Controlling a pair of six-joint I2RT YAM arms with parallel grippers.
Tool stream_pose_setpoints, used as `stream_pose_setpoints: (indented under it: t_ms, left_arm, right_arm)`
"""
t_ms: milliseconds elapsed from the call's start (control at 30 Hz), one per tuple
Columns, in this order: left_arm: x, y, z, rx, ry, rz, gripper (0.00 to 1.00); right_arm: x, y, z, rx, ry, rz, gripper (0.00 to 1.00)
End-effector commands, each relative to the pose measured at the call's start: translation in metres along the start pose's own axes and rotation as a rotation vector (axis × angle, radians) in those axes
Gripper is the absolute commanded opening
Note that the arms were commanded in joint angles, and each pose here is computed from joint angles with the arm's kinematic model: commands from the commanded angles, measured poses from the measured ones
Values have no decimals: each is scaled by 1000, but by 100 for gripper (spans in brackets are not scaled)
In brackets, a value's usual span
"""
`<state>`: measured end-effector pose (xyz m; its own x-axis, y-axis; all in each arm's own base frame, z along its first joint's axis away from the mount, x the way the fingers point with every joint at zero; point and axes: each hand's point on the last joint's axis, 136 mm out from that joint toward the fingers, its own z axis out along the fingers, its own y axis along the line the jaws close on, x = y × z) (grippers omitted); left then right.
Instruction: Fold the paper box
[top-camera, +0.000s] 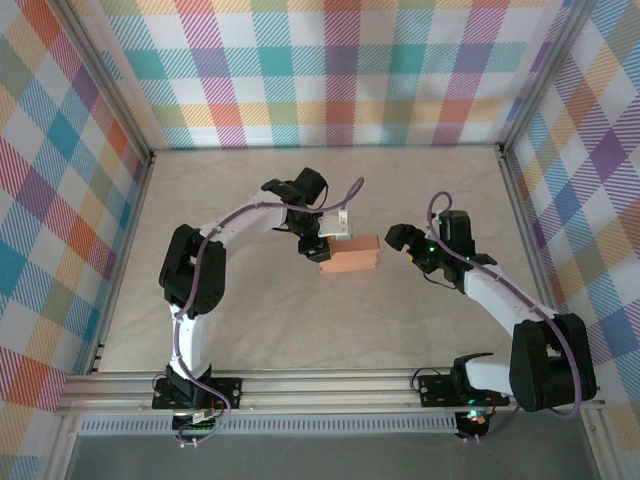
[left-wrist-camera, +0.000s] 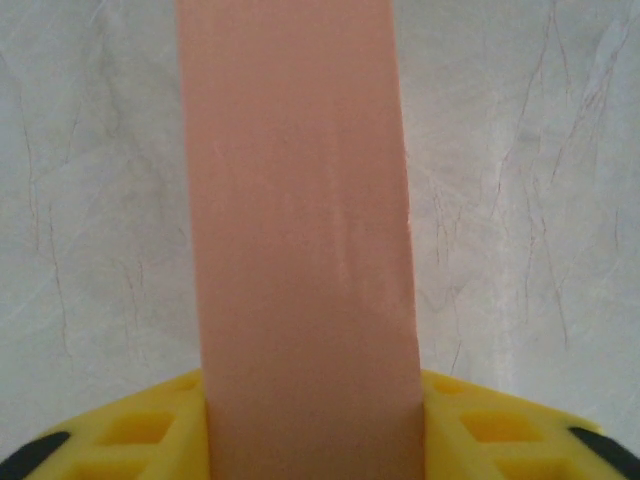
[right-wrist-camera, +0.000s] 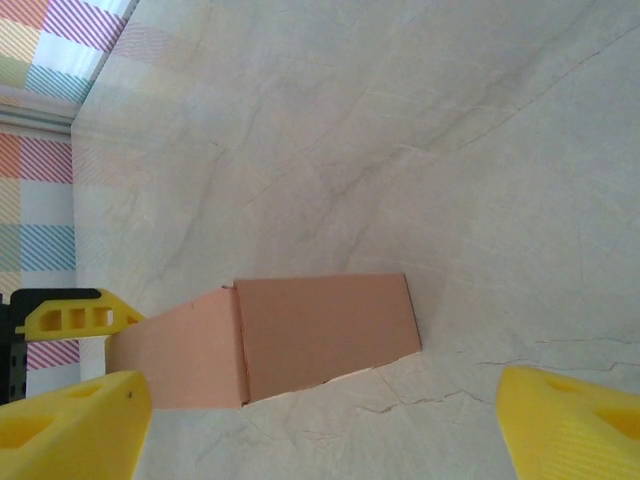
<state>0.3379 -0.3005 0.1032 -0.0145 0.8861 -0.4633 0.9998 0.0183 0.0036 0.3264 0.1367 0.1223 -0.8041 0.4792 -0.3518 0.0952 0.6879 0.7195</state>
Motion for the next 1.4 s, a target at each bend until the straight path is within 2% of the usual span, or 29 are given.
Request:
stream_pose_setpoints:
  t_ms: [0,100,200,400,533,633,733,800,833,900,1000,1067,1167,1267,1367]
  left_arm:
    - [2,-3,-6,-12,33,34,39]
    - [0,-1,-9,-61,33,54,39]
    - [-4,9,-9,-180,25,97,39]
    - [-7,42,-12,-542,48,226,39]
    - [-1,63,-16,-764,104,306,41]
    - [10,73,-9,-836,188,347,42]
    - [12,70,-2,-837,202,367,46]
    - [8,66,-2,-819,168,355,54]
    - [7,66,-3,-818,156,335,72]
    - [9,65,0,-806,154,322,98]
    - [14,61,4,-782,142,284,100]
    - [12,53,2,-760,96,246,100]
    - [5,41,-13,-722,-42,124,100]
    - [-1,36,-40,-705,-220,-53,100]
    - [9,39,-68,-696,-414,-267,100]
  right_arm:
    - [-2,1,1,-15,1,3,88]
    - [-2,1,0,-12,3,4,88]
    - [-1,0,0,-9,2,5,88]
    - [0,-3,2,-4,3,13,88]
    - [1,-6,4,-1,8,16,88]
    - [2,-7,6,-1,12,22,88]
    - [1,-7,7,-2,12,23,88]
    - [1,-8,7,3,12,21,88]
    - [1,-8,6,5,11,19,88]
    - [0,-8,6,6,10,18,88]
    - [1,-9,7,6,12,21,88]
    - [1,-8,6,4,10,18,88]
    - [-2,-9,4,21,-2,-18,88]
    - [-10,-11,-1,59,-41,-91,90]
    - [-26,-18,-10,136,-116,-166,93]
